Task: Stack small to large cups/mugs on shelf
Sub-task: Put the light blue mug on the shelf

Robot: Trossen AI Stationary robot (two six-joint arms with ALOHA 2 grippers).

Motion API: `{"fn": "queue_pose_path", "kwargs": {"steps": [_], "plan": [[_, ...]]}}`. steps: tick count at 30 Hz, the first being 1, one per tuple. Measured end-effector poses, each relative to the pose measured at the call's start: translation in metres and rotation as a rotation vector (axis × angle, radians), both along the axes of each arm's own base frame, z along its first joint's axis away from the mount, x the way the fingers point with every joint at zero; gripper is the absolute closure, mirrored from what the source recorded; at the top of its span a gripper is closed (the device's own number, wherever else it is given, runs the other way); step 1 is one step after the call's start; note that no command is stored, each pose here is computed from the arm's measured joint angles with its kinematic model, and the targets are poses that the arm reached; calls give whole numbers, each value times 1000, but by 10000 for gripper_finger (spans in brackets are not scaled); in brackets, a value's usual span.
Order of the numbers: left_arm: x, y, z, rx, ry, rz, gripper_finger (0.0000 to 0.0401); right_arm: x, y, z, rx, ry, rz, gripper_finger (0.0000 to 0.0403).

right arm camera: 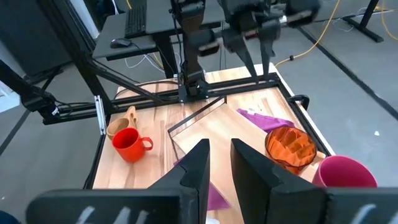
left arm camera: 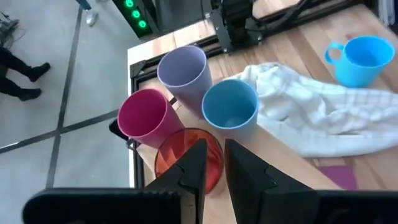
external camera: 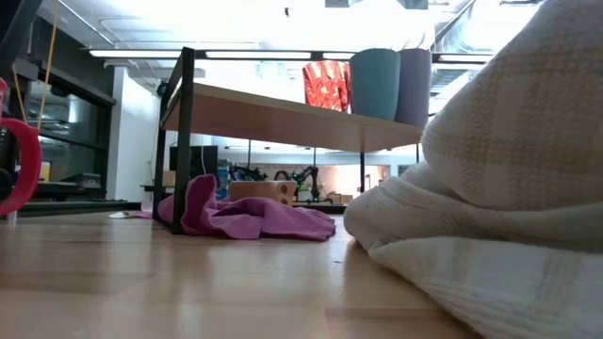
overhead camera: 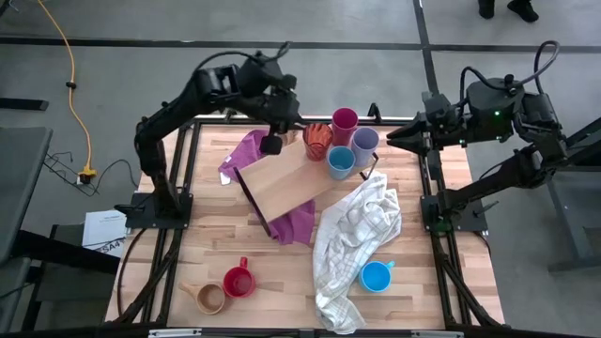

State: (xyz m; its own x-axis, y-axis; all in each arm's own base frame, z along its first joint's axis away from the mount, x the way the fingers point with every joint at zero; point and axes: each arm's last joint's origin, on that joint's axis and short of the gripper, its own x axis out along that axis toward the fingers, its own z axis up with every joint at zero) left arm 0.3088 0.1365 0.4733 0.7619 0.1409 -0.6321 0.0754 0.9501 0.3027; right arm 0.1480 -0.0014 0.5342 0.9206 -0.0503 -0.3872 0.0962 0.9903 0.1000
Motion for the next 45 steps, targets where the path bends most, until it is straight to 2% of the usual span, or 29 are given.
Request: {"fn": "queue_pose_path", "kwargs": {"steps": [9,16,21,27,35,40,45], "plan": [[-23,-11,19,-15,-59,6,355,0,0,0,-25,1,8,355],[-50,-24,33,-25,-66,-3,395,0,0,0,-24,2,9,397],[-75,-37,42,-43,-56,-17,393,5,0,-1,-7,4,2,400],[-109,-52,52,-50,-53,-17,396,31,1,-10,28,65,14,402],[-156,-74,70,-13,-145,-25,398,66,2,-25,51,147,42,402],[-186,-88,67,-3,-167,-24,396,73,10,-25,49,130,65,403],[-210,-99,51,-26,-212,0,396,69,18,-20,44,85,22,403]]}}
